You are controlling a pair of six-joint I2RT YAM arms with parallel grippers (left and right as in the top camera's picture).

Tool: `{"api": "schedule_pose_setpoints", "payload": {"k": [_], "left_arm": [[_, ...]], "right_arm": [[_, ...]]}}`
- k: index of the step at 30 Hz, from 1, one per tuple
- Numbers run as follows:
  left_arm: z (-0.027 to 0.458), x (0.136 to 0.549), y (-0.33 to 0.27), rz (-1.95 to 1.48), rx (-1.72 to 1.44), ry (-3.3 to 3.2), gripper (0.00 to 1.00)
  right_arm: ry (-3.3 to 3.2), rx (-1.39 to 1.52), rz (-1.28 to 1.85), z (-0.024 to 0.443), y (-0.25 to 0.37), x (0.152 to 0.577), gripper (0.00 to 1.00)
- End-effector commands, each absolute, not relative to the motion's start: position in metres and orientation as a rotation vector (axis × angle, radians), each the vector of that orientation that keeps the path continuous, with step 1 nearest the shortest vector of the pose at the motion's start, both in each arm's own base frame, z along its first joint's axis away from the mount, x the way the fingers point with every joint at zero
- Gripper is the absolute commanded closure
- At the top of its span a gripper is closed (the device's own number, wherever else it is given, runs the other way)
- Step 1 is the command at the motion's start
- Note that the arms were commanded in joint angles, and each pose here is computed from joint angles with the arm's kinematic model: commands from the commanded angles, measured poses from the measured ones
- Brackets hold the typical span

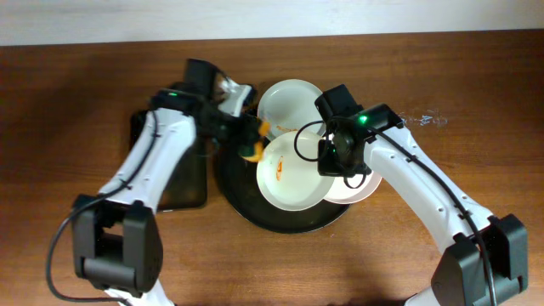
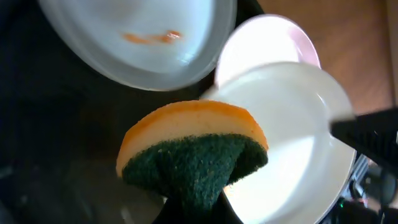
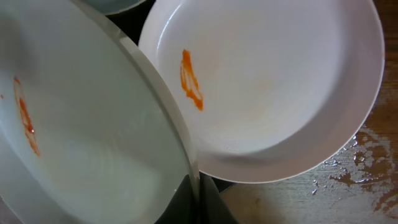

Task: Clean dirty plates on tray and stack at the side
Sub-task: 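Move the sponge with the left gripper onto the held plate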

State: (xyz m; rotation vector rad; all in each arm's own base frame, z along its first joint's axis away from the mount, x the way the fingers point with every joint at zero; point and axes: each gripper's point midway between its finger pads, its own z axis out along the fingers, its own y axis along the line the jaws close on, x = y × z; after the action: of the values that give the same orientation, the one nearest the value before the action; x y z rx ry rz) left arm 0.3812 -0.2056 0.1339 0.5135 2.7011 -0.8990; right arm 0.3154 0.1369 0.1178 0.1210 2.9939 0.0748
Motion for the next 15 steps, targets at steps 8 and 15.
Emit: {"api": "schedule_pose_setpoints", "payload": {"k": [8,15], "left_arm": [[0.115,0.355,-0.244,-0.640,0.557,2.778,1.00],[0.092,0.353,-0.241,-0.637,0.519,2.789,1.00]], "right_arm": [[3.058,0.178,-0.004,0.100,0.128,0.297,0.96],[3.058,0.205,-0.003,0.083,0.126,0.295,0.96]]}}
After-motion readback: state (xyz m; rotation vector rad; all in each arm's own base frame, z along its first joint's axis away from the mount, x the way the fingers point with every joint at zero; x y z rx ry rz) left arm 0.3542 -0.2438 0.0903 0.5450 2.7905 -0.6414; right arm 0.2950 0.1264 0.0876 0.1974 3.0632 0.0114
